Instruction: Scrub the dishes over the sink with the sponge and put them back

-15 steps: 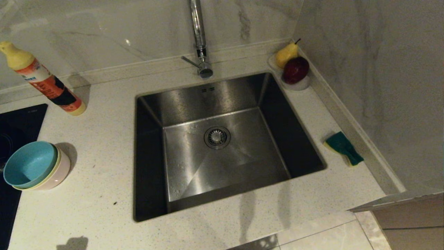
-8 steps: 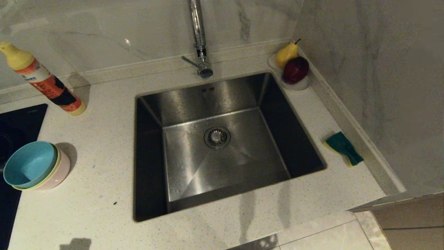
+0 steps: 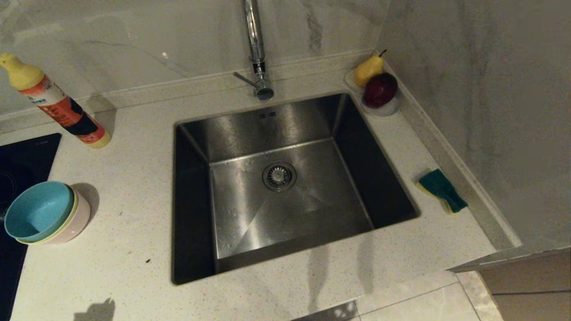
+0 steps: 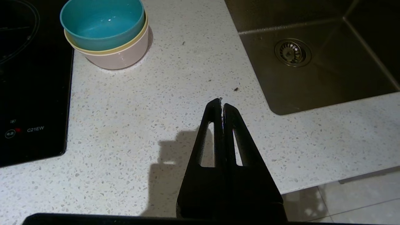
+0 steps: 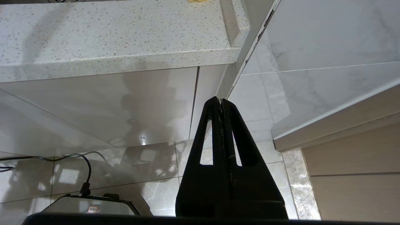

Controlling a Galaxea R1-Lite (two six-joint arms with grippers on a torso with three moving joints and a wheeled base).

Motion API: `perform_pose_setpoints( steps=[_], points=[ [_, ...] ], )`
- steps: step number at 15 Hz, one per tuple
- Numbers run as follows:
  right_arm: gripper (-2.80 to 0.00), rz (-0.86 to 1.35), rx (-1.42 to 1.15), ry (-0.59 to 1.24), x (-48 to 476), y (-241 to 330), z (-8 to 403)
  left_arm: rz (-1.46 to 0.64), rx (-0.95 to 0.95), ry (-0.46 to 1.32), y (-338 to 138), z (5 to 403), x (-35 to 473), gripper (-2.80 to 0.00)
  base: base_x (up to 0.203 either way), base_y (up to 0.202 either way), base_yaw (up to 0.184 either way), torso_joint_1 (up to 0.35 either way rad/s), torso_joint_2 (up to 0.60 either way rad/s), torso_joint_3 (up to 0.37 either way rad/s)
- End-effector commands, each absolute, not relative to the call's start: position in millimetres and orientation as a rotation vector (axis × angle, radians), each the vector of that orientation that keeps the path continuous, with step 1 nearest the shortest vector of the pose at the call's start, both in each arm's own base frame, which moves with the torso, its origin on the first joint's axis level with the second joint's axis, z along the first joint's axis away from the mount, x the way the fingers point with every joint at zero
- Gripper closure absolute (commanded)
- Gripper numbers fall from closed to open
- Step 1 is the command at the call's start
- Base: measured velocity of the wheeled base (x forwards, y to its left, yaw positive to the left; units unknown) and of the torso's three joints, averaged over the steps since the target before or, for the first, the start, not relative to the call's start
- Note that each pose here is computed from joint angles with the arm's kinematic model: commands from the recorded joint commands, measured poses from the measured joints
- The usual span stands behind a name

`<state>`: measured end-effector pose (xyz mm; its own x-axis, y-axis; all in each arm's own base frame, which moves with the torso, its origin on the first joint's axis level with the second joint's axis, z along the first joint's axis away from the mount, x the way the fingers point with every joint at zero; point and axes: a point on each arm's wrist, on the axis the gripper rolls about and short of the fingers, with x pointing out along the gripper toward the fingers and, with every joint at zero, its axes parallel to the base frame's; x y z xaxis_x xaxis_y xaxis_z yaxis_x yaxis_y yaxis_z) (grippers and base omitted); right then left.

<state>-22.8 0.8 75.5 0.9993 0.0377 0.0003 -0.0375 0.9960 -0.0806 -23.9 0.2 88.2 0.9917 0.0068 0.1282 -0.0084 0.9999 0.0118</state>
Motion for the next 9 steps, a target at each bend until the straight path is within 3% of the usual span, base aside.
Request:
perform_pose_setpoints(
  steps=[1,9],
  points=[
    [0.00,0.038,-0.081,-0.002,-22.8,0.8,75.5,0.008,0.013,-0.087,0.2,77.2,-20.4,0.00,0.000,0.000,0.000,0.000,0.00,0.000],
    [0.00,0.028,-0.041,-0.003,-22.9,0.6,76.0,0.008,0.013,-0.087,0.2,77.2,-20.4,0.00,0.000,0.000,0.000,0.000,0.00,0.000]
  ],
)
